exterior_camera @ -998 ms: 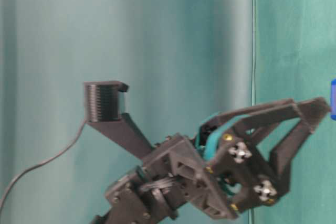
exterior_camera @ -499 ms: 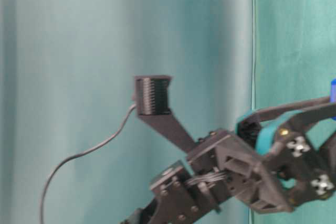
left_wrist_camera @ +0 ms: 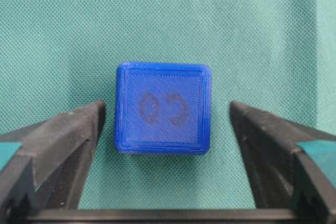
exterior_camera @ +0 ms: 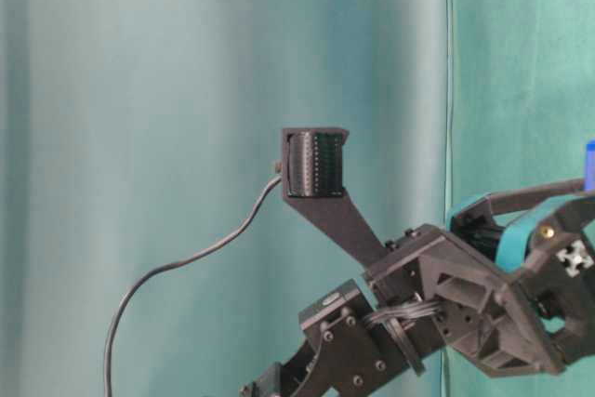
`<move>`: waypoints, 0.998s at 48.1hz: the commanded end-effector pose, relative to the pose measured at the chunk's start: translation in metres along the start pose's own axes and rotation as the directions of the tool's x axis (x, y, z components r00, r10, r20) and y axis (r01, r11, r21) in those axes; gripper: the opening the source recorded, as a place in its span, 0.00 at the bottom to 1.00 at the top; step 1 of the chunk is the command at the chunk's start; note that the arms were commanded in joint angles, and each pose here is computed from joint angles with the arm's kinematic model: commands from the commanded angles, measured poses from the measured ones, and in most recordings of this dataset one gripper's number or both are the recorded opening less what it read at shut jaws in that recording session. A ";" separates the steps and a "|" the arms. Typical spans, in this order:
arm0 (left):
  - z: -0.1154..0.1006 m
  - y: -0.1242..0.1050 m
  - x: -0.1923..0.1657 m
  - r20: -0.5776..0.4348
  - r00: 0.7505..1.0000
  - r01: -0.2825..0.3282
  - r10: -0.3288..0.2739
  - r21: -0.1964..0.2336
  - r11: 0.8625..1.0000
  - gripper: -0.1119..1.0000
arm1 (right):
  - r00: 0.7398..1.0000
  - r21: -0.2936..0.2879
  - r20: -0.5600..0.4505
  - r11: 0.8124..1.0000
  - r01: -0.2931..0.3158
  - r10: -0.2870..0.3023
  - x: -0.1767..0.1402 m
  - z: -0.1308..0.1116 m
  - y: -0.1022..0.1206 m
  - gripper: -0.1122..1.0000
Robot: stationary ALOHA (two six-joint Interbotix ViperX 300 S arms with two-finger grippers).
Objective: Handover the blue block to the right arm after grasping it with the left arm, then place it in the designated position.
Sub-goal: 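Close the left gripper on the blue cube, then lift the blue cube with the left gripper and raise it toward center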
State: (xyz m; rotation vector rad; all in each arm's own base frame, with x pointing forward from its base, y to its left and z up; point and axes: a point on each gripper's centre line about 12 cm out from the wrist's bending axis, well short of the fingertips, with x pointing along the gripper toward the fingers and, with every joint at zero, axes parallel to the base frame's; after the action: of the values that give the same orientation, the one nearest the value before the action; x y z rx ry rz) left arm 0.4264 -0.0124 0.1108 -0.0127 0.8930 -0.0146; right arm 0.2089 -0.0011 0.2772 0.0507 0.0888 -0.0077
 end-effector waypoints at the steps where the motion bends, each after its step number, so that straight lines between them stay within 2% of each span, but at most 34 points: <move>1: 0.010 -0.001 -0.005 0.032 0.999 0.002 -0.002 0.001 1.000 0.93 | 1.000 0.002 0.023 1.000 0.001 -0.001 0.002 0.010 0.000 0.94; 4: 0.009 -0.001 -0.005 0.031 1.000 0.002 -0.002 0.001 1.000 0.83 | 1.000 0.002 0.023 1.000 0.001 -0.001 0.002 0.010 0.000 0.94; 10: 0.007 -0.001 -0.005 0.018 1.000 0.001 -0.001 0.003 1.000 0.53 | 1.000 0.002 0.025 1.000 0.001 -0.001 0.002 0.010 0.000 0.94; 11: 0.007 -0.001 -0.005 0.014 1.000 0.001 -0.001 0.003 1.000 0.52 | 1.000 0.002 0.025 1.000 0.001 -0.001 0.002 0.010 0.000 0.94; 35: 0.011 0.002 -0.010 0.022 1.000 -0.003 0.003 0.001 1.000 0.52 | 1.000 0.002 0.025 1.000 0.002 -0.002 0.002 0.010 0.000 0.94; 48: 0.035 0.001 -0.045 0.034 0.999 -0.003 0.003 0.004 1.000 0.52 | 1.000 0.002 0.025 1.000 0.001 -0.001 0.002 0.010 0.000 0.94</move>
State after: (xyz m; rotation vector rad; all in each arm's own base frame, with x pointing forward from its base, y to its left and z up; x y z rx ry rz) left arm 0.4210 -0.0116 0.1282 -0.0111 0.9344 -0.0130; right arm 0.2089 -0.0011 0.2772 0.0507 0.0888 -0.0077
